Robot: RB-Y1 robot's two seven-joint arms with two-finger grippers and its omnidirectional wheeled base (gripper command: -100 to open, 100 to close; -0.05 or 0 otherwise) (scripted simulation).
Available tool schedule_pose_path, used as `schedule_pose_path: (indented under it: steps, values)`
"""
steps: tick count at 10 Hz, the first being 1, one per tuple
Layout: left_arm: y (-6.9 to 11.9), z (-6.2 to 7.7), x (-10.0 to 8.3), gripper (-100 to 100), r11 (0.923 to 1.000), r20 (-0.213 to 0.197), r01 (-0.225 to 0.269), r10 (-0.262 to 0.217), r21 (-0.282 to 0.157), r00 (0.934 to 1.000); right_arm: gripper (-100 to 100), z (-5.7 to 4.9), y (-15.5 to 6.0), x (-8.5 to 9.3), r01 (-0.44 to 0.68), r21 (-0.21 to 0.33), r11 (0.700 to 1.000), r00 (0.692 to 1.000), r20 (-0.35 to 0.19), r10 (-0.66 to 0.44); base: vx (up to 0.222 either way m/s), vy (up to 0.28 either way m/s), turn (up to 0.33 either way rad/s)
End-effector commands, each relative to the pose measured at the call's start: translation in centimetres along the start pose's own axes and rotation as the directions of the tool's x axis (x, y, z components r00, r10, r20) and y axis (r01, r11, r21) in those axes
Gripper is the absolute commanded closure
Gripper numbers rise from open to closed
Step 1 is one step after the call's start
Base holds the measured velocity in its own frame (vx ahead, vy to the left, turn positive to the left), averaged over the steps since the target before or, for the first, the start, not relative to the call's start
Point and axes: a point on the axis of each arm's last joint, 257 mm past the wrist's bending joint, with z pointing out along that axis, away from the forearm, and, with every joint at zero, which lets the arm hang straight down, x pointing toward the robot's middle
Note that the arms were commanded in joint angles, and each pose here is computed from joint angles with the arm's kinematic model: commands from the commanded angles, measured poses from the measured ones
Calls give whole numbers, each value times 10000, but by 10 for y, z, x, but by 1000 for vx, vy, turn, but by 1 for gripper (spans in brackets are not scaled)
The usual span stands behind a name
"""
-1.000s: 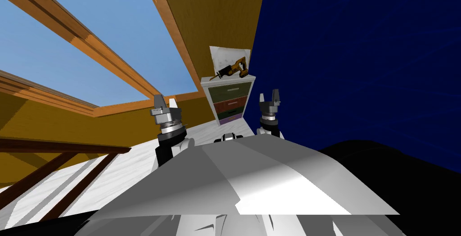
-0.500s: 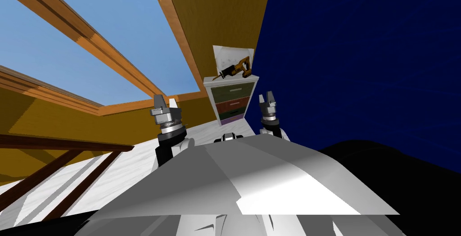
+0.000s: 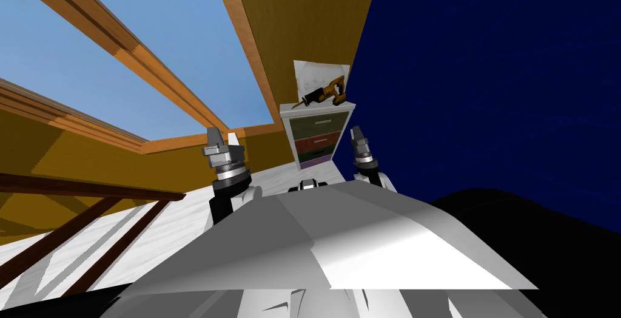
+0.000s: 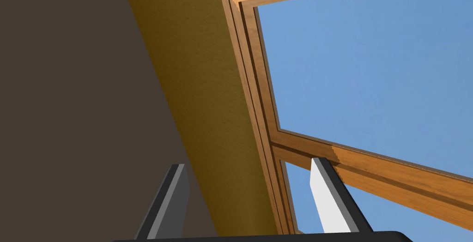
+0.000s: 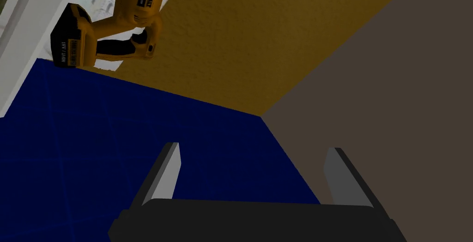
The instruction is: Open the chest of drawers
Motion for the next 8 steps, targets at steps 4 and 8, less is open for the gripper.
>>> schedule_pose_path:
  steps: [4, 8]
  values:
    - [0, 0, 0, 0, 10000, 0, 0, 0, 0, 10000, -100, -8, -20, 1, 3166, 265, 9482, 9459, -833, -3135, 53, 56, 57]
    - [0, 0, 0, 0, 10000, 0, 0, 0, 0, 10000, -100, -13, -33, 0, 4844, 271, 8744, 8691, -1299, -4773, 43, 49, 39]
